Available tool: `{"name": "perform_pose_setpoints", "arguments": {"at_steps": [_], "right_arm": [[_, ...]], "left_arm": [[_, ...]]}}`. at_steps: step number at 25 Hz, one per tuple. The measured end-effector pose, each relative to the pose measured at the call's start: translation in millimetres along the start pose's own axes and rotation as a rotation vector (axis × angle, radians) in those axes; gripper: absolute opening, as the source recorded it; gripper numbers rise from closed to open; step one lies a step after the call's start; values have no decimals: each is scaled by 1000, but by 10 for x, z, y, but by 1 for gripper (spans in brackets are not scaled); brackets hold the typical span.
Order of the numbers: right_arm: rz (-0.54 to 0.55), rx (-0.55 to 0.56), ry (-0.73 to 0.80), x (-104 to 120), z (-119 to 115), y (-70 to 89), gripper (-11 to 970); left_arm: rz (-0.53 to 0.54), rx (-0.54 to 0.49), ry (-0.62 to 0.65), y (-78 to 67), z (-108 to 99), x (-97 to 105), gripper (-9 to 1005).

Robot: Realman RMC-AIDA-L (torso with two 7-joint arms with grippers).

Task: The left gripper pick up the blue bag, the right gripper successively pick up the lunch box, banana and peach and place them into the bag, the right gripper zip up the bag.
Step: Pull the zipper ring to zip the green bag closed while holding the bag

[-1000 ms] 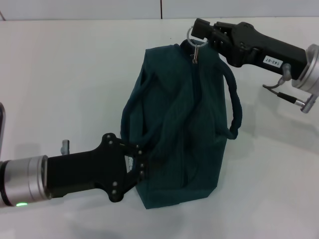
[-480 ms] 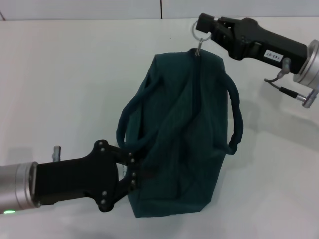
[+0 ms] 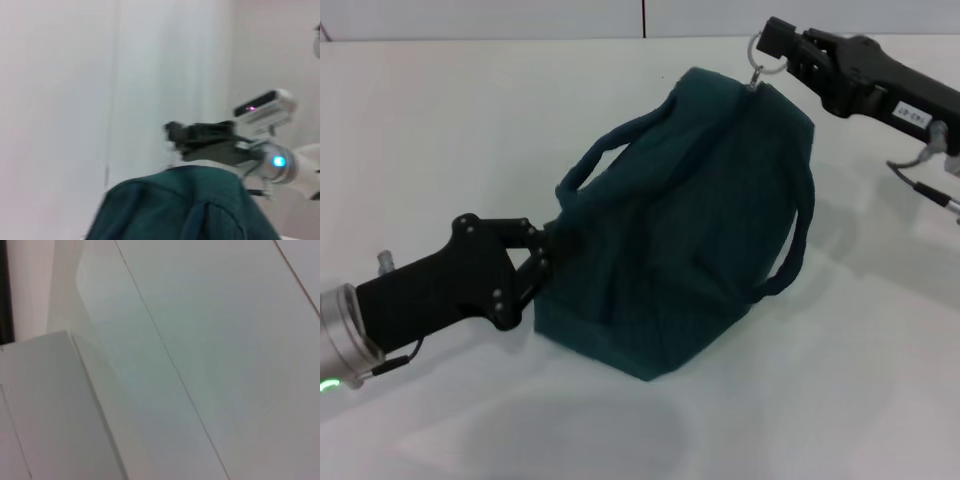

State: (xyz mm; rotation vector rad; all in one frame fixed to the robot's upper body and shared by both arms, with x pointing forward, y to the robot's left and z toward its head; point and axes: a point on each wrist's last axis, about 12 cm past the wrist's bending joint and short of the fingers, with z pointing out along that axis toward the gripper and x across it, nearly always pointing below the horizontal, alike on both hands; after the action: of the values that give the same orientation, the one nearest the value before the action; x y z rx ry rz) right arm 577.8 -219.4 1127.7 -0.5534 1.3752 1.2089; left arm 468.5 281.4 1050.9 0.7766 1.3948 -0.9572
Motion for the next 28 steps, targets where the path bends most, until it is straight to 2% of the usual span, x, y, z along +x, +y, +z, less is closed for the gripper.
{"name": "perform_pose_setpoints", "arguments": {"at_steps": [6,14,16,17,18,21,24,25,28], "right_arm": [[28,-20,-19,38,-61,58,49],[35,-20,-14,49,-69,61,56],[34,-18,-14,44,-76,56,58],[33,-19,-13,39,-74,53,59],[32,-19,-13,36,-68,51,60],[32,-16,-11,34,-52,43,62],[31,-12,-12,34,-47,39,65],[30,-12,-12,33,-43,39,66],[29,-14,-14,32,-31,42,69]], "left_arm": [[-47,-94,-67,26,-7,-13,70],[-75,-171,-183,68,-90,-122,260],[-95,-147,-183,155,-100,-242,341],[-119,-99,-147,254,-85,-401,381],[-119,-99,-147,254,-85,-401,421],[-145,2,-39,404,43,-739,542],[-169,78,121,495,280,-1117,664],[-168,90,206,512,422,-1296,704],[-156,76,381,463,771,-1651,785]]}}
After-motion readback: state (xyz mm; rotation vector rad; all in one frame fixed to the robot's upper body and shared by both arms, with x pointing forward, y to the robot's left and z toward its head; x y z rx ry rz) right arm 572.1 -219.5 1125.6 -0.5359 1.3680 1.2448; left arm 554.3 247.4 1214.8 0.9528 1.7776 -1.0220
